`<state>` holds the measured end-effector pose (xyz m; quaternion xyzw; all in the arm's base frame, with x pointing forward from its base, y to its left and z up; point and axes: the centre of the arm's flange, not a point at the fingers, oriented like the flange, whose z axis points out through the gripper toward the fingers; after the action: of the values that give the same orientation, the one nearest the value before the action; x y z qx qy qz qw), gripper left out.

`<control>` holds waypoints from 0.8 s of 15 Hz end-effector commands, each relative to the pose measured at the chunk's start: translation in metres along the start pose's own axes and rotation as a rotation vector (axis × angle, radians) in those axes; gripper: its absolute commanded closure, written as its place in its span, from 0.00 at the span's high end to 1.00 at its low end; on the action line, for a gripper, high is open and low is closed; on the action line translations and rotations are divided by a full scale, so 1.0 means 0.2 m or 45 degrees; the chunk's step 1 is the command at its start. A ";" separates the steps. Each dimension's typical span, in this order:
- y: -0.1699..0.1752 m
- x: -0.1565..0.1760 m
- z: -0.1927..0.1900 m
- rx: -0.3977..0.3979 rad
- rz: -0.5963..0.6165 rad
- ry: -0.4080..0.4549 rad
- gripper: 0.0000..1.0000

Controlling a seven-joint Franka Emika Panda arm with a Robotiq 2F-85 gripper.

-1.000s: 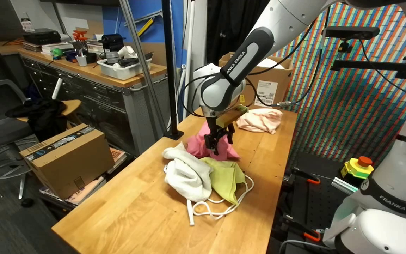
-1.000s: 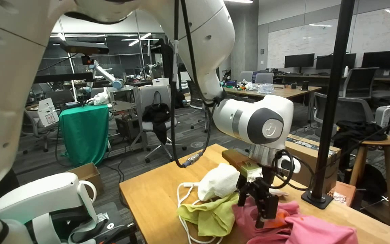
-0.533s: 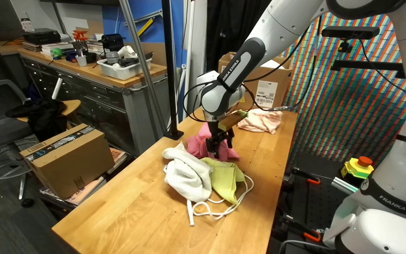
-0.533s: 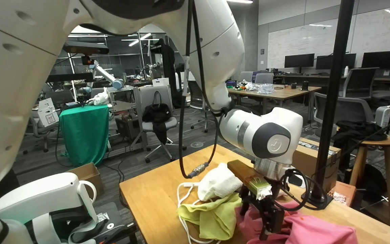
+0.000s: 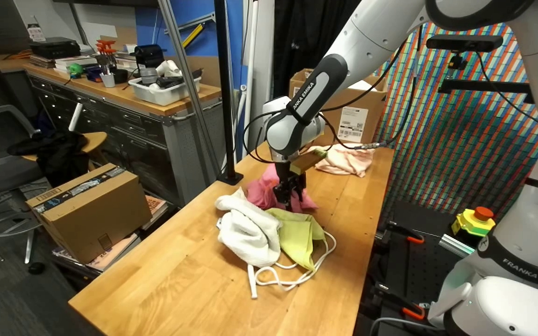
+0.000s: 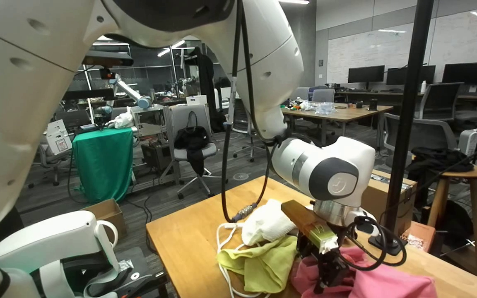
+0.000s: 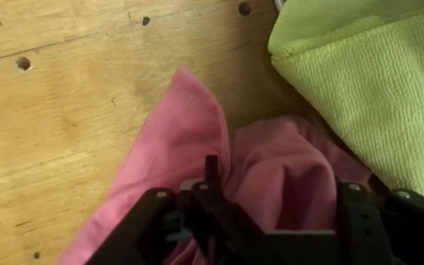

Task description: Move the peach shirt to the right, move the pink shirt to the left, move the white towel to the left, move the yellow towel to the right, move the thick white rope forwards, move the radish backwards

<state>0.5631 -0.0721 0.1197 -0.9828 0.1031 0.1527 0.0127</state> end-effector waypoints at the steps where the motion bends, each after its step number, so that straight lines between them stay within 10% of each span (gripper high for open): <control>1: 0.02 0.03 0.00 0.033 -0.019 0.023 0.31; 5: -0.01 -0.03 -0.08 0.000 -0.030 0.062 0.05; 12: -0.23 -0.20 -0.54 -0.169 -0.095 0.272 0.05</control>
<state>0.5787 -0.0500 0.1756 -0.9937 0.0670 0.0881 -0.0193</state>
